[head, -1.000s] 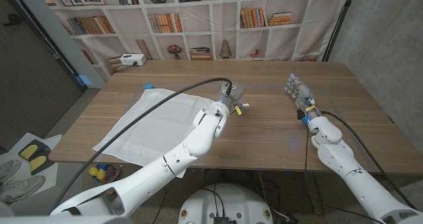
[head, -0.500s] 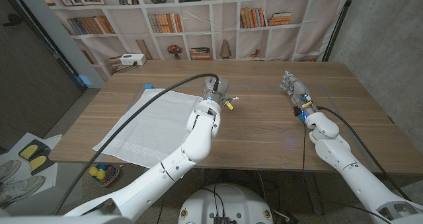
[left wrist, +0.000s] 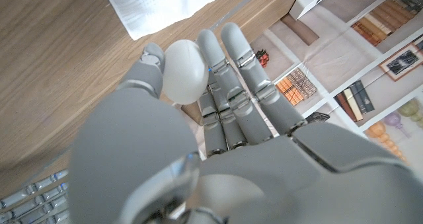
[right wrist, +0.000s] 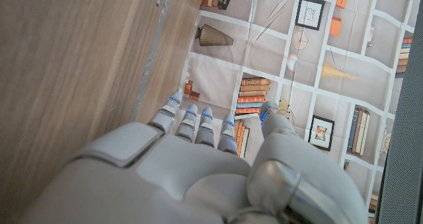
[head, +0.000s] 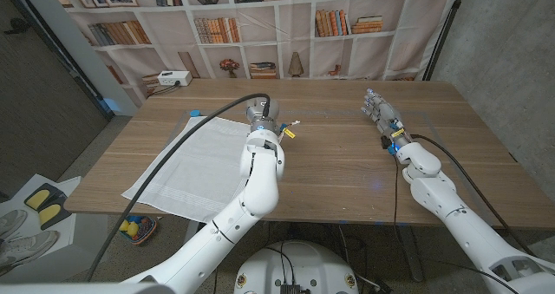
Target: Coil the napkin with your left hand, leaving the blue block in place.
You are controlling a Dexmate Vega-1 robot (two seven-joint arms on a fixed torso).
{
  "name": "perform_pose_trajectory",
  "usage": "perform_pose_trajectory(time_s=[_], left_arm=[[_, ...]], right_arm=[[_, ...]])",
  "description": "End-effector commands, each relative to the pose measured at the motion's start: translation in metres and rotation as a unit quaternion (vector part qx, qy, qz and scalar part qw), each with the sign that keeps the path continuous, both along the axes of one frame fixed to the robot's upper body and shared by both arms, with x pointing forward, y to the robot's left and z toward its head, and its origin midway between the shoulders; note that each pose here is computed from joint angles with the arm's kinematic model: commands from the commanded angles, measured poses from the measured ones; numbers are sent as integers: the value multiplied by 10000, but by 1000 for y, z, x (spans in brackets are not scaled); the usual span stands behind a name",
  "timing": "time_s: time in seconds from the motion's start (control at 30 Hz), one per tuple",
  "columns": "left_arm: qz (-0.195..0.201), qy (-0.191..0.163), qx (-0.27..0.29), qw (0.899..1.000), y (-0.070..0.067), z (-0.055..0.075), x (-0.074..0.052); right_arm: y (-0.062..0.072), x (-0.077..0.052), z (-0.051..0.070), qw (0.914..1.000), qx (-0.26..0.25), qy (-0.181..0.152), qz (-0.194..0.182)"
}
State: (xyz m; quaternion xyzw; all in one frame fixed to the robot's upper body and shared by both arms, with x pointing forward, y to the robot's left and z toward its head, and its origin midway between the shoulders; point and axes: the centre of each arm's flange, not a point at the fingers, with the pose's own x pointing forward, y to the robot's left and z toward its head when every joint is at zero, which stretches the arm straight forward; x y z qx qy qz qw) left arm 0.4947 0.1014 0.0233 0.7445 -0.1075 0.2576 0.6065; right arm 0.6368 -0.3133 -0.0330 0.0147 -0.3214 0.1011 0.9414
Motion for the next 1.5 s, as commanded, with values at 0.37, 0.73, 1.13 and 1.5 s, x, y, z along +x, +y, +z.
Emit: perform_pose_trajectory(time_s=[0.37,0.73,1.13,1.5], left_arm=[[-395,332,677,9964,54,-16,-1],[-65,410,882,9952,66,-28,-8],[596,545,809,9934,92,-38,-9],[745,817,612,9920,120,-43,13]], right_arm=[[14,6,11,9996,-228,-35,162],[19,10,11,9994,-257,-5,222],[27,14,13,9989,-355,18,299],[30,14,12,9988,-384,40,302]])
